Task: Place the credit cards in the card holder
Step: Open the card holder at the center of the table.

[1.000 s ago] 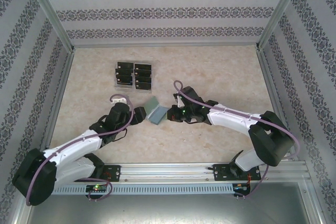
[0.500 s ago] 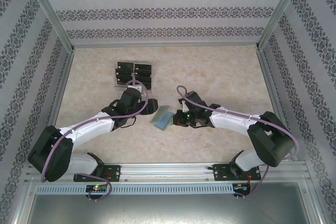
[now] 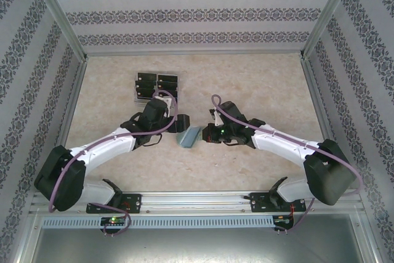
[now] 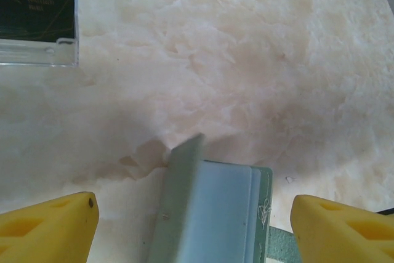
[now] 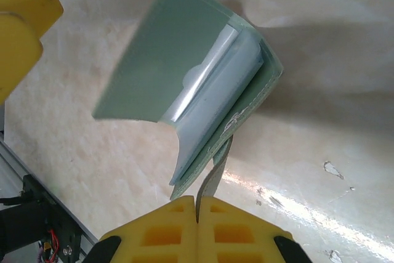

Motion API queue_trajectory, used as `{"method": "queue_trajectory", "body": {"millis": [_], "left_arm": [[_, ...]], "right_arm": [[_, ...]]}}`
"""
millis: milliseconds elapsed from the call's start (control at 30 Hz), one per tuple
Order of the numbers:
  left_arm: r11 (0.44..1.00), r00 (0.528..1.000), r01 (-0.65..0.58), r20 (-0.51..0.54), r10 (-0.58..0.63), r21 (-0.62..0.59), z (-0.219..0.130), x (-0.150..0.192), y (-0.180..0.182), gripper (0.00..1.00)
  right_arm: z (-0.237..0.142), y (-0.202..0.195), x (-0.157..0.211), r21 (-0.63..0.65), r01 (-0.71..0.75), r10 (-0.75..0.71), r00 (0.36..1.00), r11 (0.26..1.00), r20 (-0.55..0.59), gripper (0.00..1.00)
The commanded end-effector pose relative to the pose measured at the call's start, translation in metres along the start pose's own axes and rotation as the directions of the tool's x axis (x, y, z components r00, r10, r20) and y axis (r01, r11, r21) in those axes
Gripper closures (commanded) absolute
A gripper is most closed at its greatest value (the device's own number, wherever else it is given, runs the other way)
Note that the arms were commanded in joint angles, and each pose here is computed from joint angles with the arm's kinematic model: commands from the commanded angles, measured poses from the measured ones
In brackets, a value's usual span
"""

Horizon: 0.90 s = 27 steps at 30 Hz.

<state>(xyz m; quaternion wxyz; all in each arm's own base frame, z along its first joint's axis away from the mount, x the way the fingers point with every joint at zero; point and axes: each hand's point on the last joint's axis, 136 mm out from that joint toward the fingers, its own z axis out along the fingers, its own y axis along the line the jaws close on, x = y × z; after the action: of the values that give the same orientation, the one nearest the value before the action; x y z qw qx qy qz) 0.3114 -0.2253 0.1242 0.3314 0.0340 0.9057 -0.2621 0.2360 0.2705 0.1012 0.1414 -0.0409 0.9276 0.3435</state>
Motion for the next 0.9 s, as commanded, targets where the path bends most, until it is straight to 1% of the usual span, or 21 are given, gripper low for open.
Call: {"method": "queue_trajectory", "body": {"millis": [0,100,233,300,467,700,800,867], "left_arm": [[0.999,0.997,-0.031,-0.065,0.03,-0.015,0.007,0.018,0.003,0.18],[0.997,0.995,-0.051,-0.086,0.045,-0.066,0.012,0.019,0.011,0.18],[0.982,0.991,-0.087,-0.116,0.067,-0.17,0.017,0.018,0.028,0.17],[0.976,0.988,-0.104,-0.129,0.08,-0.193,0.02,0.018,0.032,0.17],[0.975,0.982,-0.124,-0.164,0.094,-0.185,0.031,0.021,0.031,0.15],[0.978,0.972,-0.114,-0.222,0.075,-0.173,0.049,0.034,0.034,0.14],[0.984,0.973,-0.095,-0.223,0.06,-0.148,0.052,0.037,0.032,0.19],[0.989,0.977,-0.075,-0.21,0.048,-0.125,0.052,0.037,0.03,0.24]], "right_arm": [[-0.005,0.0,-0.004,0.004,0.014,-0.014,1.0,1.0,0.006,1.0],[-0.004,-0.003,-0.003,0.012,0.007,-0.007,1.0,1.0,0.006,1.0],[-0.003,-0.008,-0.002,0.02,0.0,0.0,1.0,1.0,0.003,1.0],[-0.003,-0.009,-0.001,0.022,-0.002,0.002,1.0,1.0,0.002,1.0],[-0.003,-0.014,0.0,0.028,-0.01,0.01,1.0,1.0,0.002,1.0],[-0.001,-0.024,0.002,0.041,-0.021,0.021,1.0,0.999,-0.001,1.0],[0.0,-0.032,0.004,0.051,-0.03,0.03,1.0,0.998,-0.004,1.0],[0.001,-0.037,0.005,0.06,-0.032,0.033,0.999,0.998,-0.007,1.0]]}}
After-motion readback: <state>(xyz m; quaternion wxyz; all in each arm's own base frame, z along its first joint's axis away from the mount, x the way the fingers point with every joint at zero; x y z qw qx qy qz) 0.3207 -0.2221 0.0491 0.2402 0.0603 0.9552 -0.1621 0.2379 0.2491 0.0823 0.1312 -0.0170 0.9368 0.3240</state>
